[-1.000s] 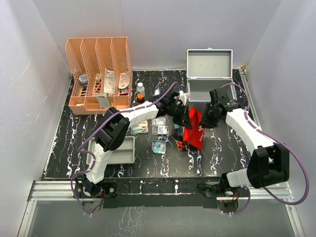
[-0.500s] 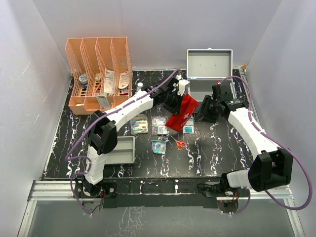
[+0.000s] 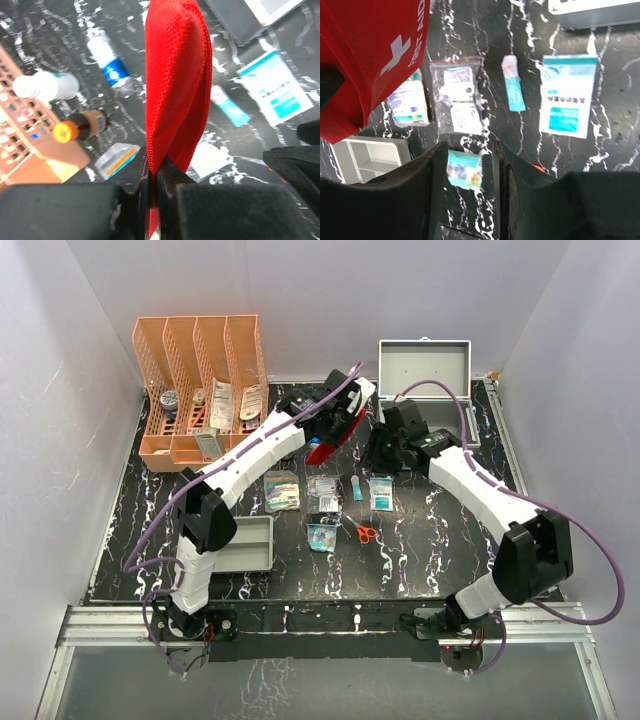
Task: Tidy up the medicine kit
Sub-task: Open the medicine pouch.
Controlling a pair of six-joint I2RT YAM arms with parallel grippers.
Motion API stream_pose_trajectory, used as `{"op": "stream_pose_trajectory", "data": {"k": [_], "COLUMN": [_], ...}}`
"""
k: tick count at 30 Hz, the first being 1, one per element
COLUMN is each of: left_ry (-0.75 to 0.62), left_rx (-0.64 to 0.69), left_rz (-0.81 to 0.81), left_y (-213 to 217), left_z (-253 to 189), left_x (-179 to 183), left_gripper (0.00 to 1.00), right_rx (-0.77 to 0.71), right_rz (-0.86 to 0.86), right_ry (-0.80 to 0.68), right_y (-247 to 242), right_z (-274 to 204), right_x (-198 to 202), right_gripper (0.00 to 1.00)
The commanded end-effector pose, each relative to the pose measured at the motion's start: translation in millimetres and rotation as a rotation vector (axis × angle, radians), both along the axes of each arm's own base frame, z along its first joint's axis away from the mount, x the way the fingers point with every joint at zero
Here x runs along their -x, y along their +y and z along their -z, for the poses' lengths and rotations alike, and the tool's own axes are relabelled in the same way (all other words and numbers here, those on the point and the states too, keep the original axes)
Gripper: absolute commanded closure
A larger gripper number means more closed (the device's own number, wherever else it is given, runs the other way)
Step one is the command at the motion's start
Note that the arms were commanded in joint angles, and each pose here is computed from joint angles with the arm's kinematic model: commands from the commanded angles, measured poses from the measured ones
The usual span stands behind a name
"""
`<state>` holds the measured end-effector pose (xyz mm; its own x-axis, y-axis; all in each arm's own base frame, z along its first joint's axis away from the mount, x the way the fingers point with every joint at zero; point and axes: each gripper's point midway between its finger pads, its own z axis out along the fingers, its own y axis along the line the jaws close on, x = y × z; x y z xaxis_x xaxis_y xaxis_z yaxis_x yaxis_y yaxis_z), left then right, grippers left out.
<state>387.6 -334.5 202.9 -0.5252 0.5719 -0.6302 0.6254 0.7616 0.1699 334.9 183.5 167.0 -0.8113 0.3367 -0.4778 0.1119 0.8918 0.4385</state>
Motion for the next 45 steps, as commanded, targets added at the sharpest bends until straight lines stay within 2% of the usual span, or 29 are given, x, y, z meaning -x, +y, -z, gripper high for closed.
{"op": "stream_pose_trajectory", "data": {"k": [1,6,9,12,16,28,36,45], "left_ry": [-0.175,-0.27,-0.297,-0.277,-0.22,-0.063,-0.025,0.009], "left_rx": [-0.184,-0.312,-0.327,-0.287,-0.171,0.077,0.171,0.168], "left_rz": [-0.095,-0.192,-0.267,-0.329,-0.406,-0.556,-0.567,-0.572], "left_y": [59.3,93.3,107.7,117.8,131.3,157.8,155.0,155.2], "left_z": [-42.7,-48.7,-51.1,-50.6,-52.0,-43.1,-47.9,-34.0], "left_x": [-8.4,-15.0,-24.6,-35.2,-47.6,-62.5,-74.4,-74.8], "left_gripper": [1.0,1.0,1.0,1.0,1.0,1.0,1.0,1.0], "right_rx": [-0.047,-0.094,-0.136,-0.176,-0.241,-0.291,-0.333,-0.355], "right_rz": [0.044,0.099,0.114,0.104,0.082,0.031,-0.056,-0.11], "right_ry": [-0.159,-0.22,-0.254,-0.275,-0.293,-0.345,-0.38,-0.423], "right_y": [22.6,38.8,55.5,75.8,103.8,139.0,164.9,182.2], "right_z": [-38.3,-43.1,-45.1,-46.8,-52.5,-72.7,-87.1,-104.5], "right_x": [-36.6,-63.4,-80.5,-96.2,-115.6,-156.7,-175.3,-173.1], "right_gripper": [0.61,0.6,0.61,0.61,0.62,0.62,0.62,0.61]}}
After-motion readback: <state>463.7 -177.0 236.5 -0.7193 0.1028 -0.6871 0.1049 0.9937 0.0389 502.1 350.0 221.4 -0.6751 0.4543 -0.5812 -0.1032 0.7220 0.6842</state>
